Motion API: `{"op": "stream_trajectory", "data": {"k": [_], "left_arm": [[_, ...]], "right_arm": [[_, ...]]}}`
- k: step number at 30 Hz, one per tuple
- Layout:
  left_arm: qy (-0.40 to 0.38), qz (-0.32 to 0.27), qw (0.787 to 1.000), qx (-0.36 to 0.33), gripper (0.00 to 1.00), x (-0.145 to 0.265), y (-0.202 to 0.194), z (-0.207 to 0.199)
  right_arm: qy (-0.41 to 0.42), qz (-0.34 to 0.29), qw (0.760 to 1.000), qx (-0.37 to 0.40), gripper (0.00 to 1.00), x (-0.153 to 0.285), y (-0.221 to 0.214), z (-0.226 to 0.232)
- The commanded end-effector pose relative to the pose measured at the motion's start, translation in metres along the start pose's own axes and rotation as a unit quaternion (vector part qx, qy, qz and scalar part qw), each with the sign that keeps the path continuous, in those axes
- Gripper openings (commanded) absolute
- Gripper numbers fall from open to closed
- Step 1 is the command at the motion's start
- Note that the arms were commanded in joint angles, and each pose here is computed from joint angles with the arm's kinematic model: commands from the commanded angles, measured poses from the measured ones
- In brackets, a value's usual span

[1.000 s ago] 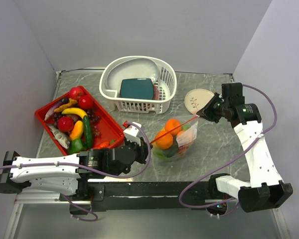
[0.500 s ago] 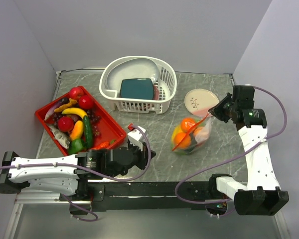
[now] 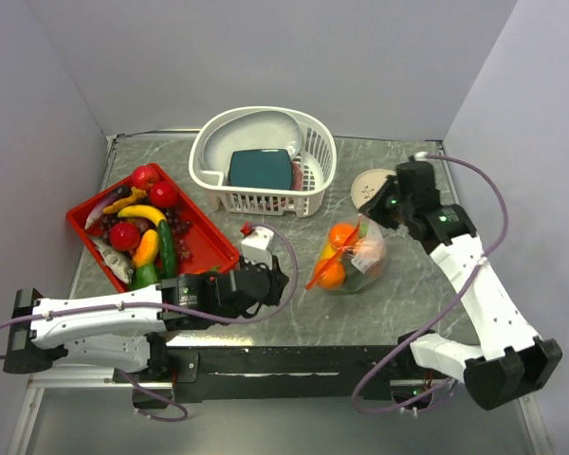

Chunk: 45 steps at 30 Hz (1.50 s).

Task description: Place the food in the zip-top bag and seal the zipper

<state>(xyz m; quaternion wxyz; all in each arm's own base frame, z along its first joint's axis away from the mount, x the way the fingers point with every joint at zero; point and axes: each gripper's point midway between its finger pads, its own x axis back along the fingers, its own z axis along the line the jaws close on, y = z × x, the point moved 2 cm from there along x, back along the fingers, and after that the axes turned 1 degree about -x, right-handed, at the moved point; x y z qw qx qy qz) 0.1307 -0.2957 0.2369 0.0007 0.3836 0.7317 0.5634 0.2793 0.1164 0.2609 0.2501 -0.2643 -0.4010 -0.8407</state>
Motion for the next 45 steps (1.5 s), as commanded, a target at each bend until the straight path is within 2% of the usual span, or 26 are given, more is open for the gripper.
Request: {"op": "stream_trajectory", "data": {"k": [1,3,6,9,10,11,12,13,14,15,16,22,27,34,45], "left_arm": [[0.064,-0.025,0.995,0.066,0.27,-0.001,0.029,0.028],[0.086,-0.033,0.992,0.081,0.35,-0.005,0.039,0.045],[0.112,-0.032,0.989,0.089,0.41,-0.012,0.048,0.065],[0.128,-0.031,0.987,0.092,0.52,-0.021,0.053,0.081],[0.131,-0.03,0.987,0.092,0.55,-0.023,0.053,0.084],[0.129,-0.03,0.986,0.098,0.56,-0.025,0.056,0.087],[0.129,-0.028,0.987,0.096,0.62,-0.027,0.056,0.089],[0.128,-0.03,0.986,0.098,0.67,-0.027,0.059,0.09],[0.124,-0.037,0.986,0.104,0.83,-0.028,0.063,0.091],[0.12,-0.04,0.987,0.101,0.93,-0.027,0.067,0.091],[0.117,-0.045,0.987,0.101,0.99,-0.027,0.071,0.09],[0.119,-0.054,0.986,0.101,0.97,-0.027,0.081,0.089],[0.12,-0.065,0.985,0.105,0.97,-0.023,0.08,0.094],[0.131,-0.077,0.984,0.096,0.97,-0.014,0.077,0.104],[0.125,-0.128,0.979,0.098,0.97,-0.004,0.085,0.112]], "right_arm": [[0.028,0.021,0.998,0.056,0.0,-0.005,-0.025,0.041],[0.03,0.042,0.995,0.081,0.0,-0.012,-0.042,0.055],[0.038,0.069,0.99,0.121,0.09,-0.02,-0.067,0.073],[0.048,0.083,0.985,0.144,0.25,-0.022,-0.08,0.081],[0.052,0.081,0.984,0.148,0.39,-0.021,-0.08,0.082],[0.062,0.075,0.984,0.148,0.46,-0.017,-0.078,0.085],[0.07,0.069,0.983,0.153,0.62,-0.014,-0.075,0.087],[0.086,0.056,0.983,0.152,0.71,-0.004,-0.069,0.092],[0.098,0.052,0.982,0.153,0.79,0.001,-0.066,0.095],[0.109,0.045,0.98,0.158,0.93,0.007,-0.063,0.097],[0.128,0.031,0.979,0.155,0.98,0.018,-0.057,0.101],[0.174,-0.018,0.976,0.132,1.0,0.046,-0.05,0.09],[0.142,-0.046,0.981,0.125,1.0,0.043,-0.053,0.056],[0.161,-0.092,0.976,0.111,1.0,0.06,-0.046,0.041],[0.168,-0.099,0.975,0.106,1.0,0.059,-0.048,0.038]]}}
